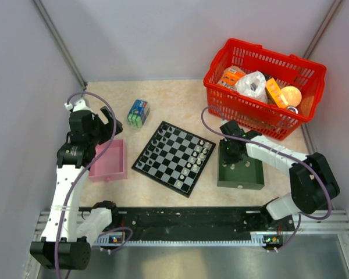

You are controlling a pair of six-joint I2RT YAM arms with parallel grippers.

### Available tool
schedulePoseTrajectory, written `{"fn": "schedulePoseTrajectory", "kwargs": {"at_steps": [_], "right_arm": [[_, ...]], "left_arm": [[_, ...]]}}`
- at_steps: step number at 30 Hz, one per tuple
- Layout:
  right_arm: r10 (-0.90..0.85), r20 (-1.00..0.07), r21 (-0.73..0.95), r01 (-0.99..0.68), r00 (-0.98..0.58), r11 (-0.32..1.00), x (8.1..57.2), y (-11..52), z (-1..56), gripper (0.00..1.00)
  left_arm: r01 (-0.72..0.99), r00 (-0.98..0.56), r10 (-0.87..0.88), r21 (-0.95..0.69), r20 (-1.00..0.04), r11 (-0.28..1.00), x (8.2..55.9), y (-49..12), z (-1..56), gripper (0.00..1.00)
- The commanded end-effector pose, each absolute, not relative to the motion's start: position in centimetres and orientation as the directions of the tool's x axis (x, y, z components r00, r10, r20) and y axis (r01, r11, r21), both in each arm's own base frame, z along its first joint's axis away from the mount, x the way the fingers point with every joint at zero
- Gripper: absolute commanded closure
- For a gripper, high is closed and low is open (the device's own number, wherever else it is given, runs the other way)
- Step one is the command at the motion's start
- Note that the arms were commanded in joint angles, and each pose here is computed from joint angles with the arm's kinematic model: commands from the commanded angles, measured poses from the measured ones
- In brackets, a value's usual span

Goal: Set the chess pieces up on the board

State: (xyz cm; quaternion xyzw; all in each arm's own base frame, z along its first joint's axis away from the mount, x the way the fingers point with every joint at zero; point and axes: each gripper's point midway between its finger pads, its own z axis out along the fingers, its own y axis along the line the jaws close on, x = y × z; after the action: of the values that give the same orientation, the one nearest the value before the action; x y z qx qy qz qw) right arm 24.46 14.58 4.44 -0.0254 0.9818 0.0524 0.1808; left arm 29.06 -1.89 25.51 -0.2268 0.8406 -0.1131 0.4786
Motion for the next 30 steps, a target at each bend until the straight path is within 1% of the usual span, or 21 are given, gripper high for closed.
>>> {"fn": "schedulePoseTrajectory", "kwargs": {"at_steps": [1, 9, 14, 17, 23, 30], "right_arm": [[-0.028, -0.454, 0.101, -0.083, -0.891, 0.991, 26.0, 14.8, 8.3, 0.93], [-0.032, -0.498, 0.120, -0.106, -0.867, 0.987, 25.9, 14.8, 12.5, 0.93], [-0.058, -0.523, 0.196, -0.186, -0.851, 0.963, 25.2, 17.5, 15.3, 0.93], [-0.095, -0.532, 0.211, -0.240, -0.841, 0.947, 24.5, 19.7, 16.2, 0.93], [-0.189, -0.502, 0.207, -0.330, -0.844, 0.921, 21.6, 24.4, 15.4, 0.94], [-0.280, -0.459, 0.188, -0.400, -0.843, 0.897, 18.5, 28.1, 12.8, 0.94]], "left_arm": [[-0.255, -0.400, -0.498, -0.429, -0.769, 0.867, 29.7, -1.9, 26.6, 0.01], [-0.251, -0.399, -0.500, -0.433, -0.769, 0.866, 29.6, -2.0, 26.6, 0.01], [-0.249, -0.399, -0.503, -0.437, -0.767, 0.864, 29.5, -2.0, 26.4, 0.01], [-0.250, -0.400, -0.505, -0.439, -0.765, 0.863, 29.5, -2.1, 26.3, 0.01], [-0.252, -0.392, -0.508, -0.441, -0.767, 0.861, 29.2, -2.0, 26.3, 0.01], [-0.256, -0.397, -0.505, -0.436, -0.766, 0.863, 29.0, -1.9, 26.0, 0.01]]}}
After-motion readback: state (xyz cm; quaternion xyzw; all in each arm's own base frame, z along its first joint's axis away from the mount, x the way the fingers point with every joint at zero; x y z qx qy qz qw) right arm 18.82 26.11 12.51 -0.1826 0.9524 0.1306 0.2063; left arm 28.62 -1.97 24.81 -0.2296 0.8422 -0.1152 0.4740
